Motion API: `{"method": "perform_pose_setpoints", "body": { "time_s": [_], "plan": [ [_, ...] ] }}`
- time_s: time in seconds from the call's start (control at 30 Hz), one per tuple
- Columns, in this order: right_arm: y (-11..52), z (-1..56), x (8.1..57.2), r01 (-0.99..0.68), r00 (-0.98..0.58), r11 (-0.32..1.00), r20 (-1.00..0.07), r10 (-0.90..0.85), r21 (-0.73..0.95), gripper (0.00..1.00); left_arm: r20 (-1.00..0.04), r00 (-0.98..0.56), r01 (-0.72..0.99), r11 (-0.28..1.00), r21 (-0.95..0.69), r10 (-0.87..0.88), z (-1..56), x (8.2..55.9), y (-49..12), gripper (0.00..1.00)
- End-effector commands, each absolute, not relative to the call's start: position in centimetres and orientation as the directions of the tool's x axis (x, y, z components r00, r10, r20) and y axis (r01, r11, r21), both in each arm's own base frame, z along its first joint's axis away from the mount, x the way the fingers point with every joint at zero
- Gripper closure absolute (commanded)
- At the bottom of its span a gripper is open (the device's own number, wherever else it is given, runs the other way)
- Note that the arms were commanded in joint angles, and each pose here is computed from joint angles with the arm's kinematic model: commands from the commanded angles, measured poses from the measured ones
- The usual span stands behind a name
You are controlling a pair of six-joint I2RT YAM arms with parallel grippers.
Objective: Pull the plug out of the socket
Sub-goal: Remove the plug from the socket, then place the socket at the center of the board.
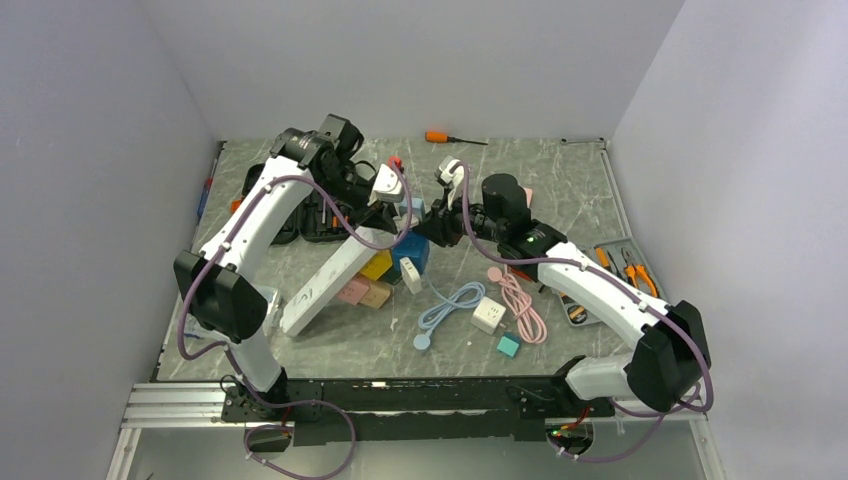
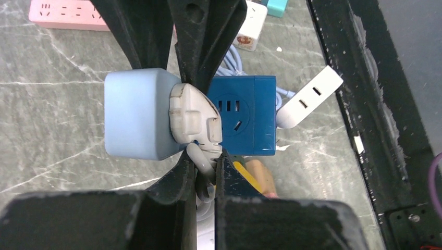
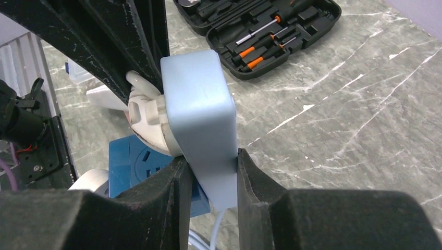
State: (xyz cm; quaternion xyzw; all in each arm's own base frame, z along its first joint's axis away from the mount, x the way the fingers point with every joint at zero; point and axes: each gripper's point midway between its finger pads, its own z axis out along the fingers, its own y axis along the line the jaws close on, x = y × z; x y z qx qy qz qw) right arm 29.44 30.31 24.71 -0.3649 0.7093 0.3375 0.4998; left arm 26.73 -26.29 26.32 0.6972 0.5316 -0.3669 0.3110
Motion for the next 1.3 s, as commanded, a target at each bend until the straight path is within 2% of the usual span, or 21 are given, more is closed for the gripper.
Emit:
{"method": "perform_pose_setpoints", "body": {
  "time_s": [0.0,0.13,0.47,0.8,0.93,1.13,1.27],
  "plan": [
    [28.3,25.0,35.6,-0.718,-0.177,0.695,-0.976,-0.125,0.041,1.00,-0.955,0.092,0.908,-0.417,-0.035,0.281,31.7,18.9,-28.0,1.00],
    [26.3,24.2,37.7,-0.654,-0.193,0.756,-0.974,-0.119,0.038,1.00,-0.957,0.136,0.900,-0.435,0.012,0.255,31.5,17.8,-27.5,1.00],
    [22.4,25.5,41.1,-0.471,-0.171,0.882,-0.979,-0.108,-0.015,1.00,-0.962,0.071,0.883,-0.465,-0.063,0.264,30.7,16.3,-28.0,1.00],
    [21.1,25.1,39.8,-0.510,-0.184,0.860,-0.980,-0.076,0.029,1.00,-0.973,0.009,0.920,-0.383,-0.082,0.230,32.5,19.1,-27.2,1.00],
    [19.4,25.8,39.1,-0.507,-0.184,0.857,-0.983,0.002,0.097,1.00,-0.955,-0.037,0.920,-0.364,-0.148,0.295,29.7,19.9,-26.9,1.00],
    [19.0,27.2,37.1,-0.548,-0.165,0.823,-0.984,0.072,0.152,1.00,-0.877,-0.232,0.905,-0.237,-0.353,0.421,23.6,25.2,-26.0,1.00],
    [19.3,27.6,36.0,-0.574,-0.168,0.798,-0.981,0.101,0.181,1.00,-0.845,-0.260,0.925,-0.132,-0.358,0.466,20.3,27.8,-25.0,1.00]
  ]
}}
